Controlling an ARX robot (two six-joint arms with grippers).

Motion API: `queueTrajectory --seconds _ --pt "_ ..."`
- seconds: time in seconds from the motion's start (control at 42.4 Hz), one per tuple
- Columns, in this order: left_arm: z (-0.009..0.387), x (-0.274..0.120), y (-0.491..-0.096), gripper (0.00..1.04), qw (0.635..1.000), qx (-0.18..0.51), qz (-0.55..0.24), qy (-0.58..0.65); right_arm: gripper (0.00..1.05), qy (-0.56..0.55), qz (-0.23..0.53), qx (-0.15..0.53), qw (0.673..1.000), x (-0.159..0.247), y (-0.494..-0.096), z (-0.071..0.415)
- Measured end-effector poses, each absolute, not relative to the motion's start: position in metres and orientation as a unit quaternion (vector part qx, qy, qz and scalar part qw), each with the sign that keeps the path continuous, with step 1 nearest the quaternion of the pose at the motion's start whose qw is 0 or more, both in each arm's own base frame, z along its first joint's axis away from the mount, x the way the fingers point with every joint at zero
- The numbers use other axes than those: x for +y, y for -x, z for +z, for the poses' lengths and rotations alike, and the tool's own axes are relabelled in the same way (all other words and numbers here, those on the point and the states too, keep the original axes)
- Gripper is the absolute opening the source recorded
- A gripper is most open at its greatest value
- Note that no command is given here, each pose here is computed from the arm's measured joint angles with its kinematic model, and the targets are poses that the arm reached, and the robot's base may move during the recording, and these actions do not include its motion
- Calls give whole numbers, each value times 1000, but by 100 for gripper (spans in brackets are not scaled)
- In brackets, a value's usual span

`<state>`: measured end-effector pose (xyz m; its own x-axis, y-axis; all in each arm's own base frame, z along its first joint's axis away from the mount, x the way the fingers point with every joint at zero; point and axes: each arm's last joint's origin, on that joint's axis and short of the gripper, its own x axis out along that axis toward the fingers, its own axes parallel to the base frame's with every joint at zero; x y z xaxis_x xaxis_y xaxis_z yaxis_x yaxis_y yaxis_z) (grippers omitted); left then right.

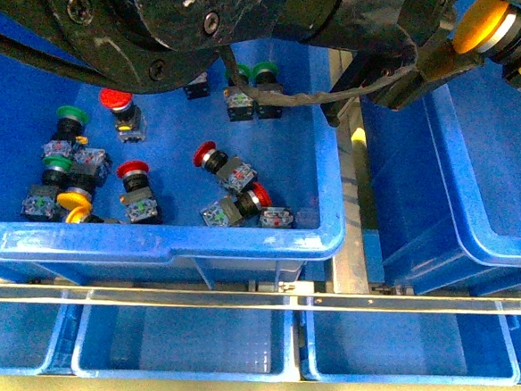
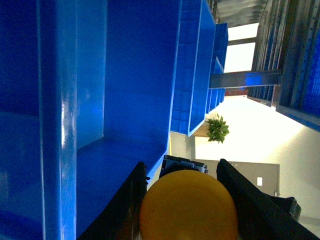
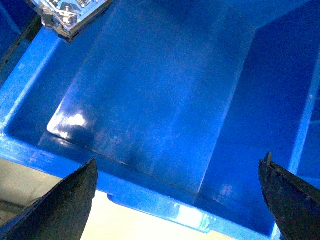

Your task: Pick red and yellow buttons and place in box

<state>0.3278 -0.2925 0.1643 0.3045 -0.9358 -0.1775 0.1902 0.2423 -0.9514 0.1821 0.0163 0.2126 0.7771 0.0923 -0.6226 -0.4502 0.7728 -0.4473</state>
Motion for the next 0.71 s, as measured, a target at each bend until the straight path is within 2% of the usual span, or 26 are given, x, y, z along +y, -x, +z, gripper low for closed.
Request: queueTrajectory --seconds 0.306,0.542,0.707 --pt "162 -294 -328 34 670 412 -421 452 98 332 220 292 870 22 -209 207" --pt "161 -294 -328 34 669 413 -421 453 98 352 244 292 855 22 -224 205" --pt "159 -295 -328 34 668 415 -419 453 98 362 286 275 844 37 -230 209"
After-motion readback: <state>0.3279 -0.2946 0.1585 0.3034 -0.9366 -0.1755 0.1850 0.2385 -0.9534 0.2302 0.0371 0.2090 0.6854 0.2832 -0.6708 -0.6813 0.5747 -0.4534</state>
